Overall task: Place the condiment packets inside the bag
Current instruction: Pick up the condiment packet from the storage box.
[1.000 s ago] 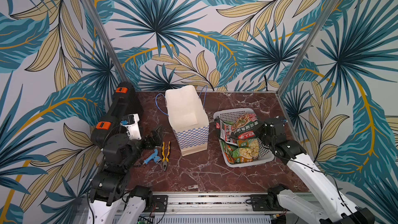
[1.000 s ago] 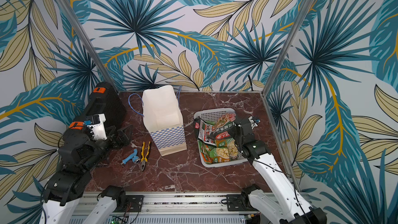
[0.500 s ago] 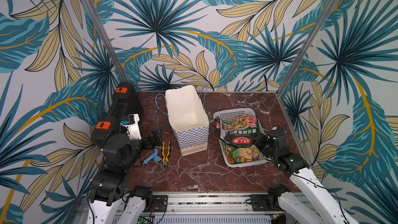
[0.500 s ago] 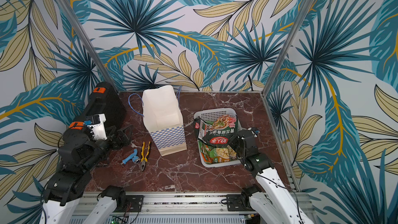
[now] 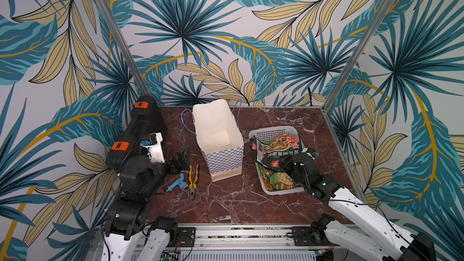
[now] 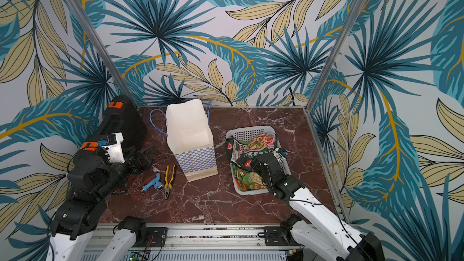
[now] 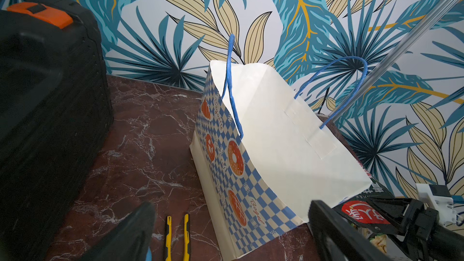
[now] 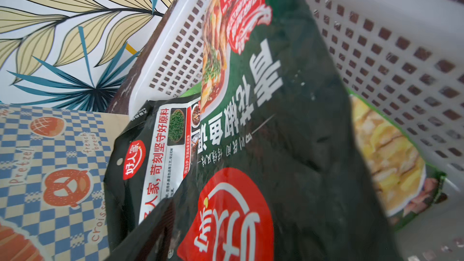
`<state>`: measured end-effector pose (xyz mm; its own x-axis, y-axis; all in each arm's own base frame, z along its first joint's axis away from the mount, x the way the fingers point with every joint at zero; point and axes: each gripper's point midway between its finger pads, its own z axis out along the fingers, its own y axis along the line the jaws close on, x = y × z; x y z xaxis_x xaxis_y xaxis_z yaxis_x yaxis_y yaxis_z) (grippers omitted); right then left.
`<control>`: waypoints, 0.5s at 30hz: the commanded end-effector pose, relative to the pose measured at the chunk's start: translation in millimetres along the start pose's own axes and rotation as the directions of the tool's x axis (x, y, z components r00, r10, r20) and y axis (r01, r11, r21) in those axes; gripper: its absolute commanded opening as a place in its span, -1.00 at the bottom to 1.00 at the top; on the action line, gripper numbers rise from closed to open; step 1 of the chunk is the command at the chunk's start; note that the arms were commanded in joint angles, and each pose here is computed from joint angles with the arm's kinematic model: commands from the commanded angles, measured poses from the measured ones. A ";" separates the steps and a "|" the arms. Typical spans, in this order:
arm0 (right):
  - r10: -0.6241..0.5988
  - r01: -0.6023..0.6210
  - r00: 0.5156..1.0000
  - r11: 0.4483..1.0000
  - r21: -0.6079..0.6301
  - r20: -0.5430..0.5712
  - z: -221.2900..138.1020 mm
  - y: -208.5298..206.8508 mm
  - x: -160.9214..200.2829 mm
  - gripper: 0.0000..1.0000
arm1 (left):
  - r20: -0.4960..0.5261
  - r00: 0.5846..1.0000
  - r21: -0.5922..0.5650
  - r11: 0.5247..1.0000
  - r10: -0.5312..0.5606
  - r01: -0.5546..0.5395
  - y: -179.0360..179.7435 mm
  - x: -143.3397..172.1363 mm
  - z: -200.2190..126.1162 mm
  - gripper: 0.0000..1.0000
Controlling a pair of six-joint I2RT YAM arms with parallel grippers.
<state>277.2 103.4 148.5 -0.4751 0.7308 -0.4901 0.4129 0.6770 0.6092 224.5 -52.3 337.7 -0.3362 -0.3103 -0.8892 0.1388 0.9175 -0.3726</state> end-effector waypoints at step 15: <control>-0.166 0.180 0.946 0.983 -0.027 0.277 -62.5 79.5 -83.6 -1.00 | 0.011 1.000 0.002 1.000 0.013 -0.013 2.2 2.7 -2.4 1.00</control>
<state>299.5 101.8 238.2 -0.3381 0.7047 -0.6237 0.3493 0.7094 0.6121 221.4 -51.9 340.6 -0.3247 -0.3126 -0.8926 0.1454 0.9161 -0.3737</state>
